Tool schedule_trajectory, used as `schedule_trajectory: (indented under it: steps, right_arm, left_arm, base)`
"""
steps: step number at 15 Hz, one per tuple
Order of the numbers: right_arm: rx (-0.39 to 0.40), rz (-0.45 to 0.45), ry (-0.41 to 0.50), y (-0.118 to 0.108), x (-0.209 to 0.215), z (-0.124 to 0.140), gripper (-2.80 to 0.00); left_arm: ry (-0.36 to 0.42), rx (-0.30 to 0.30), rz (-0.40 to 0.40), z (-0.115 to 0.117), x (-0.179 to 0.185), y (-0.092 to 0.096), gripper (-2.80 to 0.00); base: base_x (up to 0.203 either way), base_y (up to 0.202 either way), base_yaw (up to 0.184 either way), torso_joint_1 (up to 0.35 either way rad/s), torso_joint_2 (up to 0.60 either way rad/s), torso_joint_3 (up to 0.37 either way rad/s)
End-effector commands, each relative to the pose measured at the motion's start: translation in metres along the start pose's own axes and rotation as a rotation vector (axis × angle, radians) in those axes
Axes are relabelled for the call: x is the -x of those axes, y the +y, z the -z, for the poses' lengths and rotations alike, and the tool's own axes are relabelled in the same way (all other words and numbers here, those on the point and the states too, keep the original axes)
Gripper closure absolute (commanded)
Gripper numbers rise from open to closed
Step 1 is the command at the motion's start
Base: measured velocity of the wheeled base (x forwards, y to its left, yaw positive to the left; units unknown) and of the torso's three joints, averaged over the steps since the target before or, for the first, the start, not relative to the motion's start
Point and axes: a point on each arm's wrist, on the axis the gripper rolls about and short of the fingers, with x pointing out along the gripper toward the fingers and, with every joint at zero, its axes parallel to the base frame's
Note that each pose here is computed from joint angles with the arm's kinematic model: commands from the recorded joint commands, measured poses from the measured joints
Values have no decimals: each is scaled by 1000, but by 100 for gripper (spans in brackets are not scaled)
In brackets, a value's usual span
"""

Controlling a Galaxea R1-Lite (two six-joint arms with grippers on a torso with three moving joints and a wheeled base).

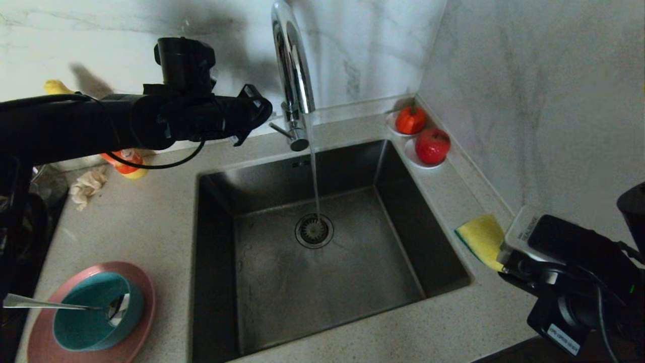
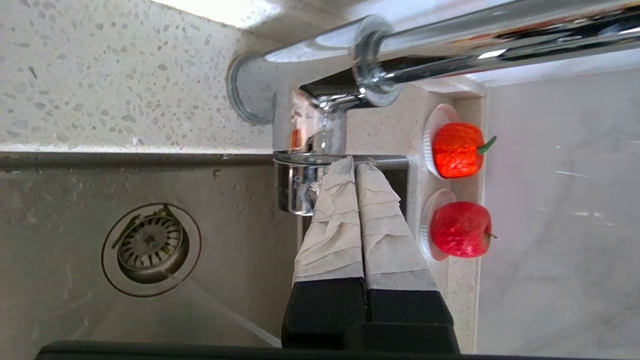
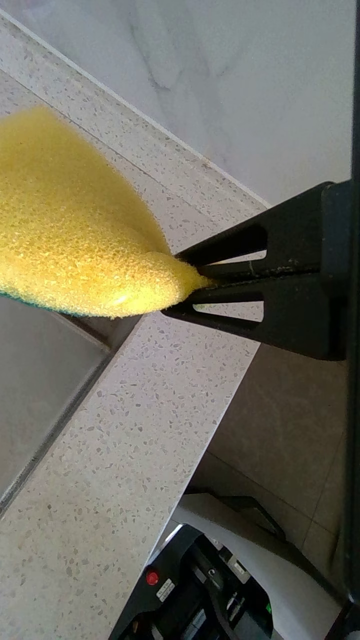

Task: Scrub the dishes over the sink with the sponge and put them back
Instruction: Turn on the faucet

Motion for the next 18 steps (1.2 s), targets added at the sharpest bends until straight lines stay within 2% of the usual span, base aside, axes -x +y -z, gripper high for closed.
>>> schedule_trajectory:
  steps: [1,9,14,18]
  right_arm:
    - [3,0,3,0,-1,0,0]
    - [2,2,-1,0,0,0,0]
    - [-1,3,-6,0,1,0,0]
    - [2,-1,-2,1,-1,0,0]
  left_arm:
    - [6,5,-4,2,-2,2,0]
    - [13,4,7,1,10,-9,0]
    - [67,4,-23,18,14,-4,0]
    - [68,1,-32,19,17,-2,0]
  base:
    - [0,0,0,0,0,0]
    - [0,0,0,0,0,0]
    - [0,0,0,0,0,0]
    - [0,0,0,0,0,0]
